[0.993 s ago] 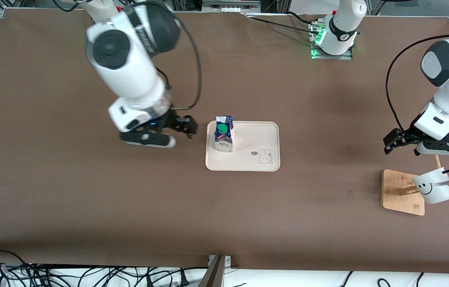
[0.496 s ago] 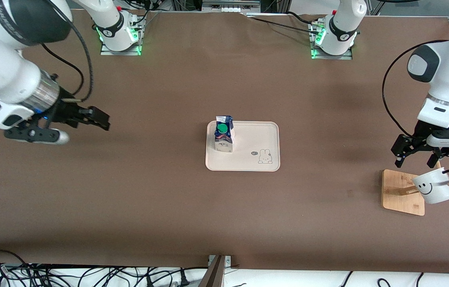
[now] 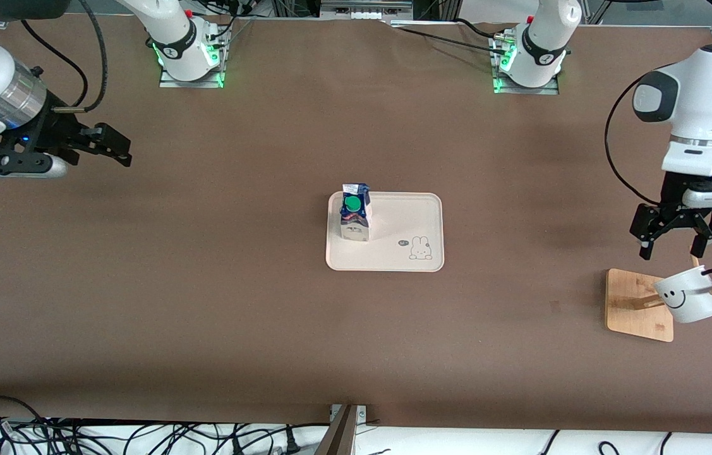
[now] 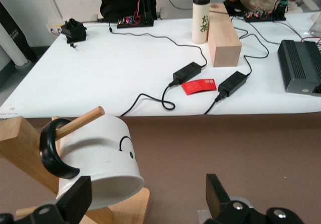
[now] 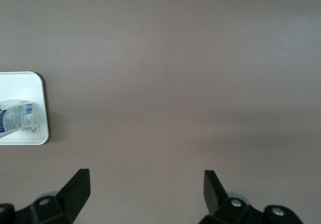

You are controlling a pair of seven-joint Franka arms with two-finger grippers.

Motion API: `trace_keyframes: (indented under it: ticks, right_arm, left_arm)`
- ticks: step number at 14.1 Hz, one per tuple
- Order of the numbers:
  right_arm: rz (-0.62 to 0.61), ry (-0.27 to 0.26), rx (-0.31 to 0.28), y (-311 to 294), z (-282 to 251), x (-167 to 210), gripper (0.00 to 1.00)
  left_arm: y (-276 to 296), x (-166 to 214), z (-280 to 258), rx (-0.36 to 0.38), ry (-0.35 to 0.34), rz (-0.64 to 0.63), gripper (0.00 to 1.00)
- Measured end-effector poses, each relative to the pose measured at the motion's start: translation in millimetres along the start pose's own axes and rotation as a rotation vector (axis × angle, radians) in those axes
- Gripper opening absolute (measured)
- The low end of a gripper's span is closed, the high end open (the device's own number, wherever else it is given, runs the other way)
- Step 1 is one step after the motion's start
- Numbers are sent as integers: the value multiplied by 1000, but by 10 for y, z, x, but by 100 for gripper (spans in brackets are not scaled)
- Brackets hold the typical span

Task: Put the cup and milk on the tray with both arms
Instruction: 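Withdraw the right gripper while the left gripper lowers toward the mug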

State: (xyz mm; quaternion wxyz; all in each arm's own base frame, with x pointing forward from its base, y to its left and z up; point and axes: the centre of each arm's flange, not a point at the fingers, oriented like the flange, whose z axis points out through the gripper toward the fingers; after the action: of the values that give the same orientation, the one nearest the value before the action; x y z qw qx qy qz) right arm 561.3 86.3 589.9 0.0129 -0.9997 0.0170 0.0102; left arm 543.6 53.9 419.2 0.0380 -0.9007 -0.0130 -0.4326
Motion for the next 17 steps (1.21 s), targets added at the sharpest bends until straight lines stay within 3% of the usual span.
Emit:
trace_keyframes:
  ticks: [2, 6, 10, 17]
  right_arm:
    - [-1, 1, -1, 95, 19, 28, 100]
    - [6, 13, -6, 152, -20, 45, 100]
    - [5, 28, -19, 165, -80, 51, 100]
    - [7, 32, -29, 190, -94, 56, 100]
  left_arm:
    - [11, -213, -43, 7, 45, 1, 100]
    - [-77, -291, -61, 32, 68, -84, 100]
    - [-158, -435, 22, 67, 49, -199, 100]
    - [-158, -539, 289, 86, 15, -244, 100]
